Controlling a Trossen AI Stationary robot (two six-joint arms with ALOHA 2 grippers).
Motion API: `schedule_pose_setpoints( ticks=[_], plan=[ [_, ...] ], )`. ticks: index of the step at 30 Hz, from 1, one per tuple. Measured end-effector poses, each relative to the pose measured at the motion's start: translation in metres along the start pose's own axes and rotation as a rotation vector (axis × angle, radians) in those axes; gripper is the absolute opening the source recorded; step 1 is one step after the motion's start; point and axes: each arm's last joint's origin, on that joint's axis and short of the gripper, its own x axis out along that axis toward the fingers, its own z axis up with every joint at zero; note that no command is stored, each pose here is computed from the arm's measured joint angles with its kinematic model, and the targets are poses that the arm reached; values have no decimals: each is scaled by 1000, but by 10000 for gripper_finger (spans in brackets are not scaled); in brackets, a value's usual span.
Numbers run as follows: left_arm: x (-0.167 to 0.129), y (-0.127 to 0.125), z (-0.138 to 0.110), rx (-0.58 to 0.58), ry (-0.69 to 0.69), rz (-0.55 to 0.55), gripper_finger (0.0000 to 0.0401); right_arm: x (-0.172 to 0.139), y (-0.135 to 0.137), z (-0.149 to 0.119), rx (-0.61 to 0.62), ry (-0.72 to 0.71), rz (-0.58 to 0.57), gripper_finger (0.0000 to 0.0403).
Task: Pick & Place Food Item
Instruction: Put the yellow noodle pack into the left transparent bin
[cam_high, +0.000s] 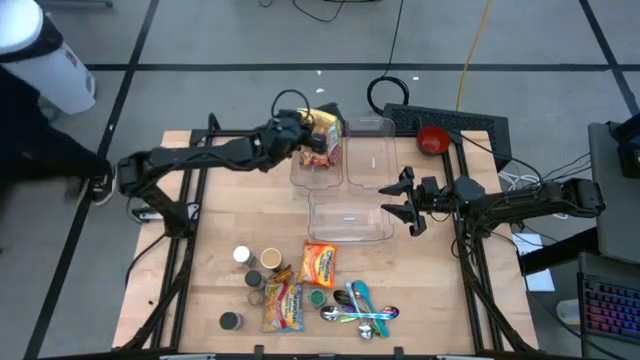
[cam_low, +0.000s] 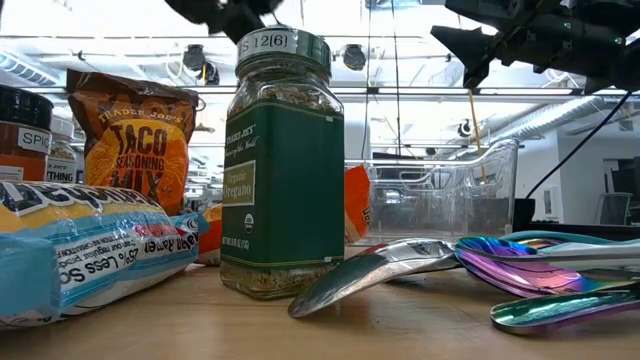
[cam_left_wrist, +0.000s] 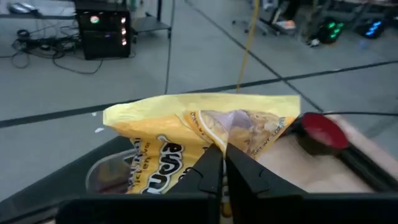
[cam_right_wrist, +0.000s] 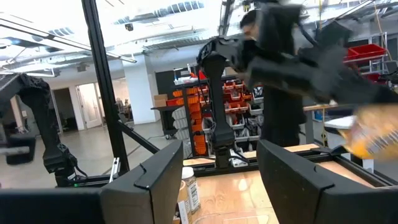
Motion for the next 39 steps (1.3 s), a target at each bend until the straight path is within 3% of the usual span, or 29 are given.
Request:
schedule_pose_setpoints(
  ticks=[4,9,18,26,39],
  plan=[
    [30,5,-18,-33,9,41,5,0,0,0,1,1,0,196],
    [58,19,-35,-103,42,117,26,0,0,0,22,3,0,196],
    [85,29,-60,-181,68,168,32,0,0,-1,24,8,0,196],
    [93,32,-68,-224,75,183,33,0,0,-1,24,11,-1,196],
    [95,32,-66,-262,115,98,50,0,0,-1,24,11,0,196]
  ],
)
